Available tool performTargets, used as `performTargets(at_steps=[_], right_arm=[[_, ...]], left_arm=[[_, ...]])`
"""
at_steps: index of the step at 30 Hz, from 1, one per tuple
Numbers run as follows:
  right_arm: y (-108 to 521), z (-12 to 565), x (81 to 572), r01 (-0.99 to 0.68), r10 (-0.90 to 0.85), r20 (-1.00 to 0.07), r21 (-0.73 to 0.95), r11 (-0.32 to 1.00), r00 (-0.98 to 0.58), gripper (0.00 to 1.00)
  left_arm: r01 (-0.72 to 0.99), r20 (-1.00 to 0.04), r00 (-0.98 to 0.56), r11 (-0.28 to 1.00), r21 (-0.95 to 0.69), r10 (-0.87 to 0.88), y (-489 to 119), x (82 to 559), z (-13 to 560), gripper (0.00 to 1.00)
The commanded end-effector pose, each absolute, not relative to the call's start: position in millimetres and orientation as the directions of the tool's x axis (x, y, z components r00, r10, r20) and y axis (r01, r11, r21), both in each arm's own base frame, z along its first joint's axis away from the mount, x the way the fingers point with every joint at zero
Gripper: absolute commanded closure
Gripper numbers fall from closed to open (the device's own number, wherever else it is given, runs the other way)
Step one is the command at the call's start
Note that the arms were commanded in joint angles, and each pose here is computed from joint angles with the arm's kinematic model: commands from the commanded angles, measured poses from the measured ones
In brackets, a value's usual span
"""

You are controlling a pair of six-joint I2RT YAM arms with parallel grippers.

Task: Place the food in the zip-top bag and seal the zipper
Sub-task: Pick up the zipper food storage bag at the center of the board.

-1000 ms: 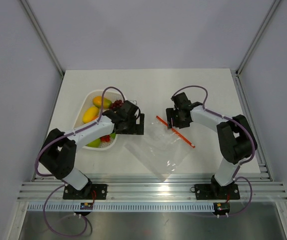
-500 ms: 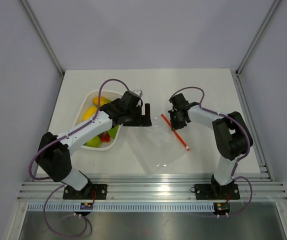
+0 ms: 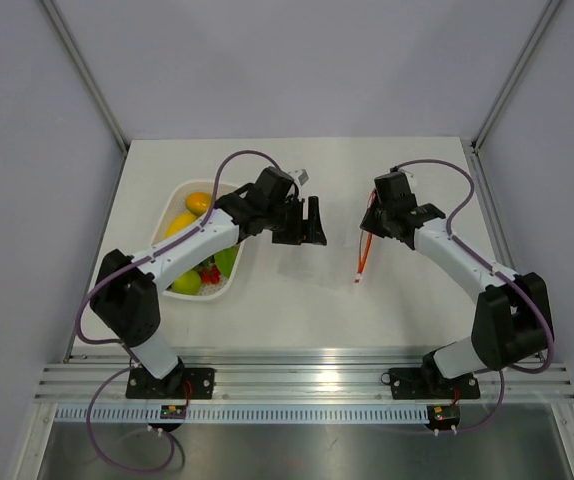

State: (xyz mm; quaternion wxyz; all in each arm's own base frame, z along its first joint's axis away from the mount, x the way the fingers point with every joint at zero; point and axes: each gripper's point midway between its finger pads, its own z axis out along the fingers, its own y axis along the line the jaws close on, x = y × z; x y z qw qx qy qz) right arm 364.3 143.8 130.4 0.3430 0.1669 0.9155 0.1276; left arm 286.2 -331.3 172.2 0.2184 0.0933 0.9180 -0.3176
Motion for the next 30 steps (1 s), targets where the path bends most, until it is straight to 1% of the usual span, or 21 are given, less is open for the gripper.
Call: performTargets(at_steps=[1,2,3,6,9,11,12,13,16,23,26,30], right_arm=[[158.5,132.0,361.6,0.322,0.556,-0.529,0.473,0.820,-0.641,1.00],[164.7,130.6,362.2,0.312,0.558,-0.521,0.487,0.816,-0.645,1.00],[166.8,128.7,362.0,0.315,0.561,-0.514,0.490,0.813,-0.649,1.00],[172.6,122.9,362.2,0.328,0.572,-0.490,0.498,0.803,-0.658,1.00],[179.6,123.7,361.9,0.319,0.572,-0.474,0.512,0.798,-0.670,1.00],[182.3,124.5,361.3,0.314,0.570,-0.464,0.518,0.795,-0.678,1.00],[182.7,127.6,362.0,0.314,0.576,-0.463,0.526,0.790,-0.674,1.00],[183.5,127.3,361.4,0.317,0.579,-0.456,0.530,0.787,-0.675,1.00],[187.3,132.2,359.8,0.310,0.587,-0.444,0.551,0.775,-0.677,1.00],[191.3,134.9,355.3,0.302,0.584,-0.430,0.562,0.770,-0.689,1.00],[192.1,136.7,354.6,0.303,0.588,-0.425,0.568,0.765,-0.688,1.00],[195.2,139.1,353.9,0.294,0.586,-0.419,0.578,0.761,-0.694,1.00]], left_arm=[[0.365,-0.454,-0.890,0.661,-0.656,0.042,-359.8,280.7,187.9,0.26],[0.375,-0.455,-0.889,0.639,-0.672,0.043,-364.5,280.6,186.0,0.26],[0.372,-0.436,-0.898,0.624,-0.687,0.056,-368.6,277.5,181.0,0.25],[0.376,-0.430,-0.900,0.617,-0.692,0.067,-376.9,277.3,175.5,0.26],[0.384,-0.439,-0.895,0.639,-0.667,0.080,-383.0,282.5,166.5,0.27],[0.385,-0.434,-0.894,0.680,-0.624,0.109,-382.1,284.3,153.5,0.28],[0.392,-0.451,-0.886,0.692,-0.607,0.107,-384.5,288.5,155.0,0.29],[0.391,-0.446,-0.887,0.704,-0.592,0.118,-384.1,288.9,148.7,0.30],[0.405,-0.466,-0.875,0.729,-0.551,0.134,-388.4,289.9,145.8,0.30],[0.409,-0.474,-0.869,0.743,-0.530,0.140,-399.0,293.0,138.7,0.32],[0.415,-0.486,-0.862,0.754,-0.509,0.146,-402.1,299.7,140.2,0.35],[0.410,-0.485,-0.860,0.786,-0.464,0.162,-401.5,304.1,128.1,0.39]])
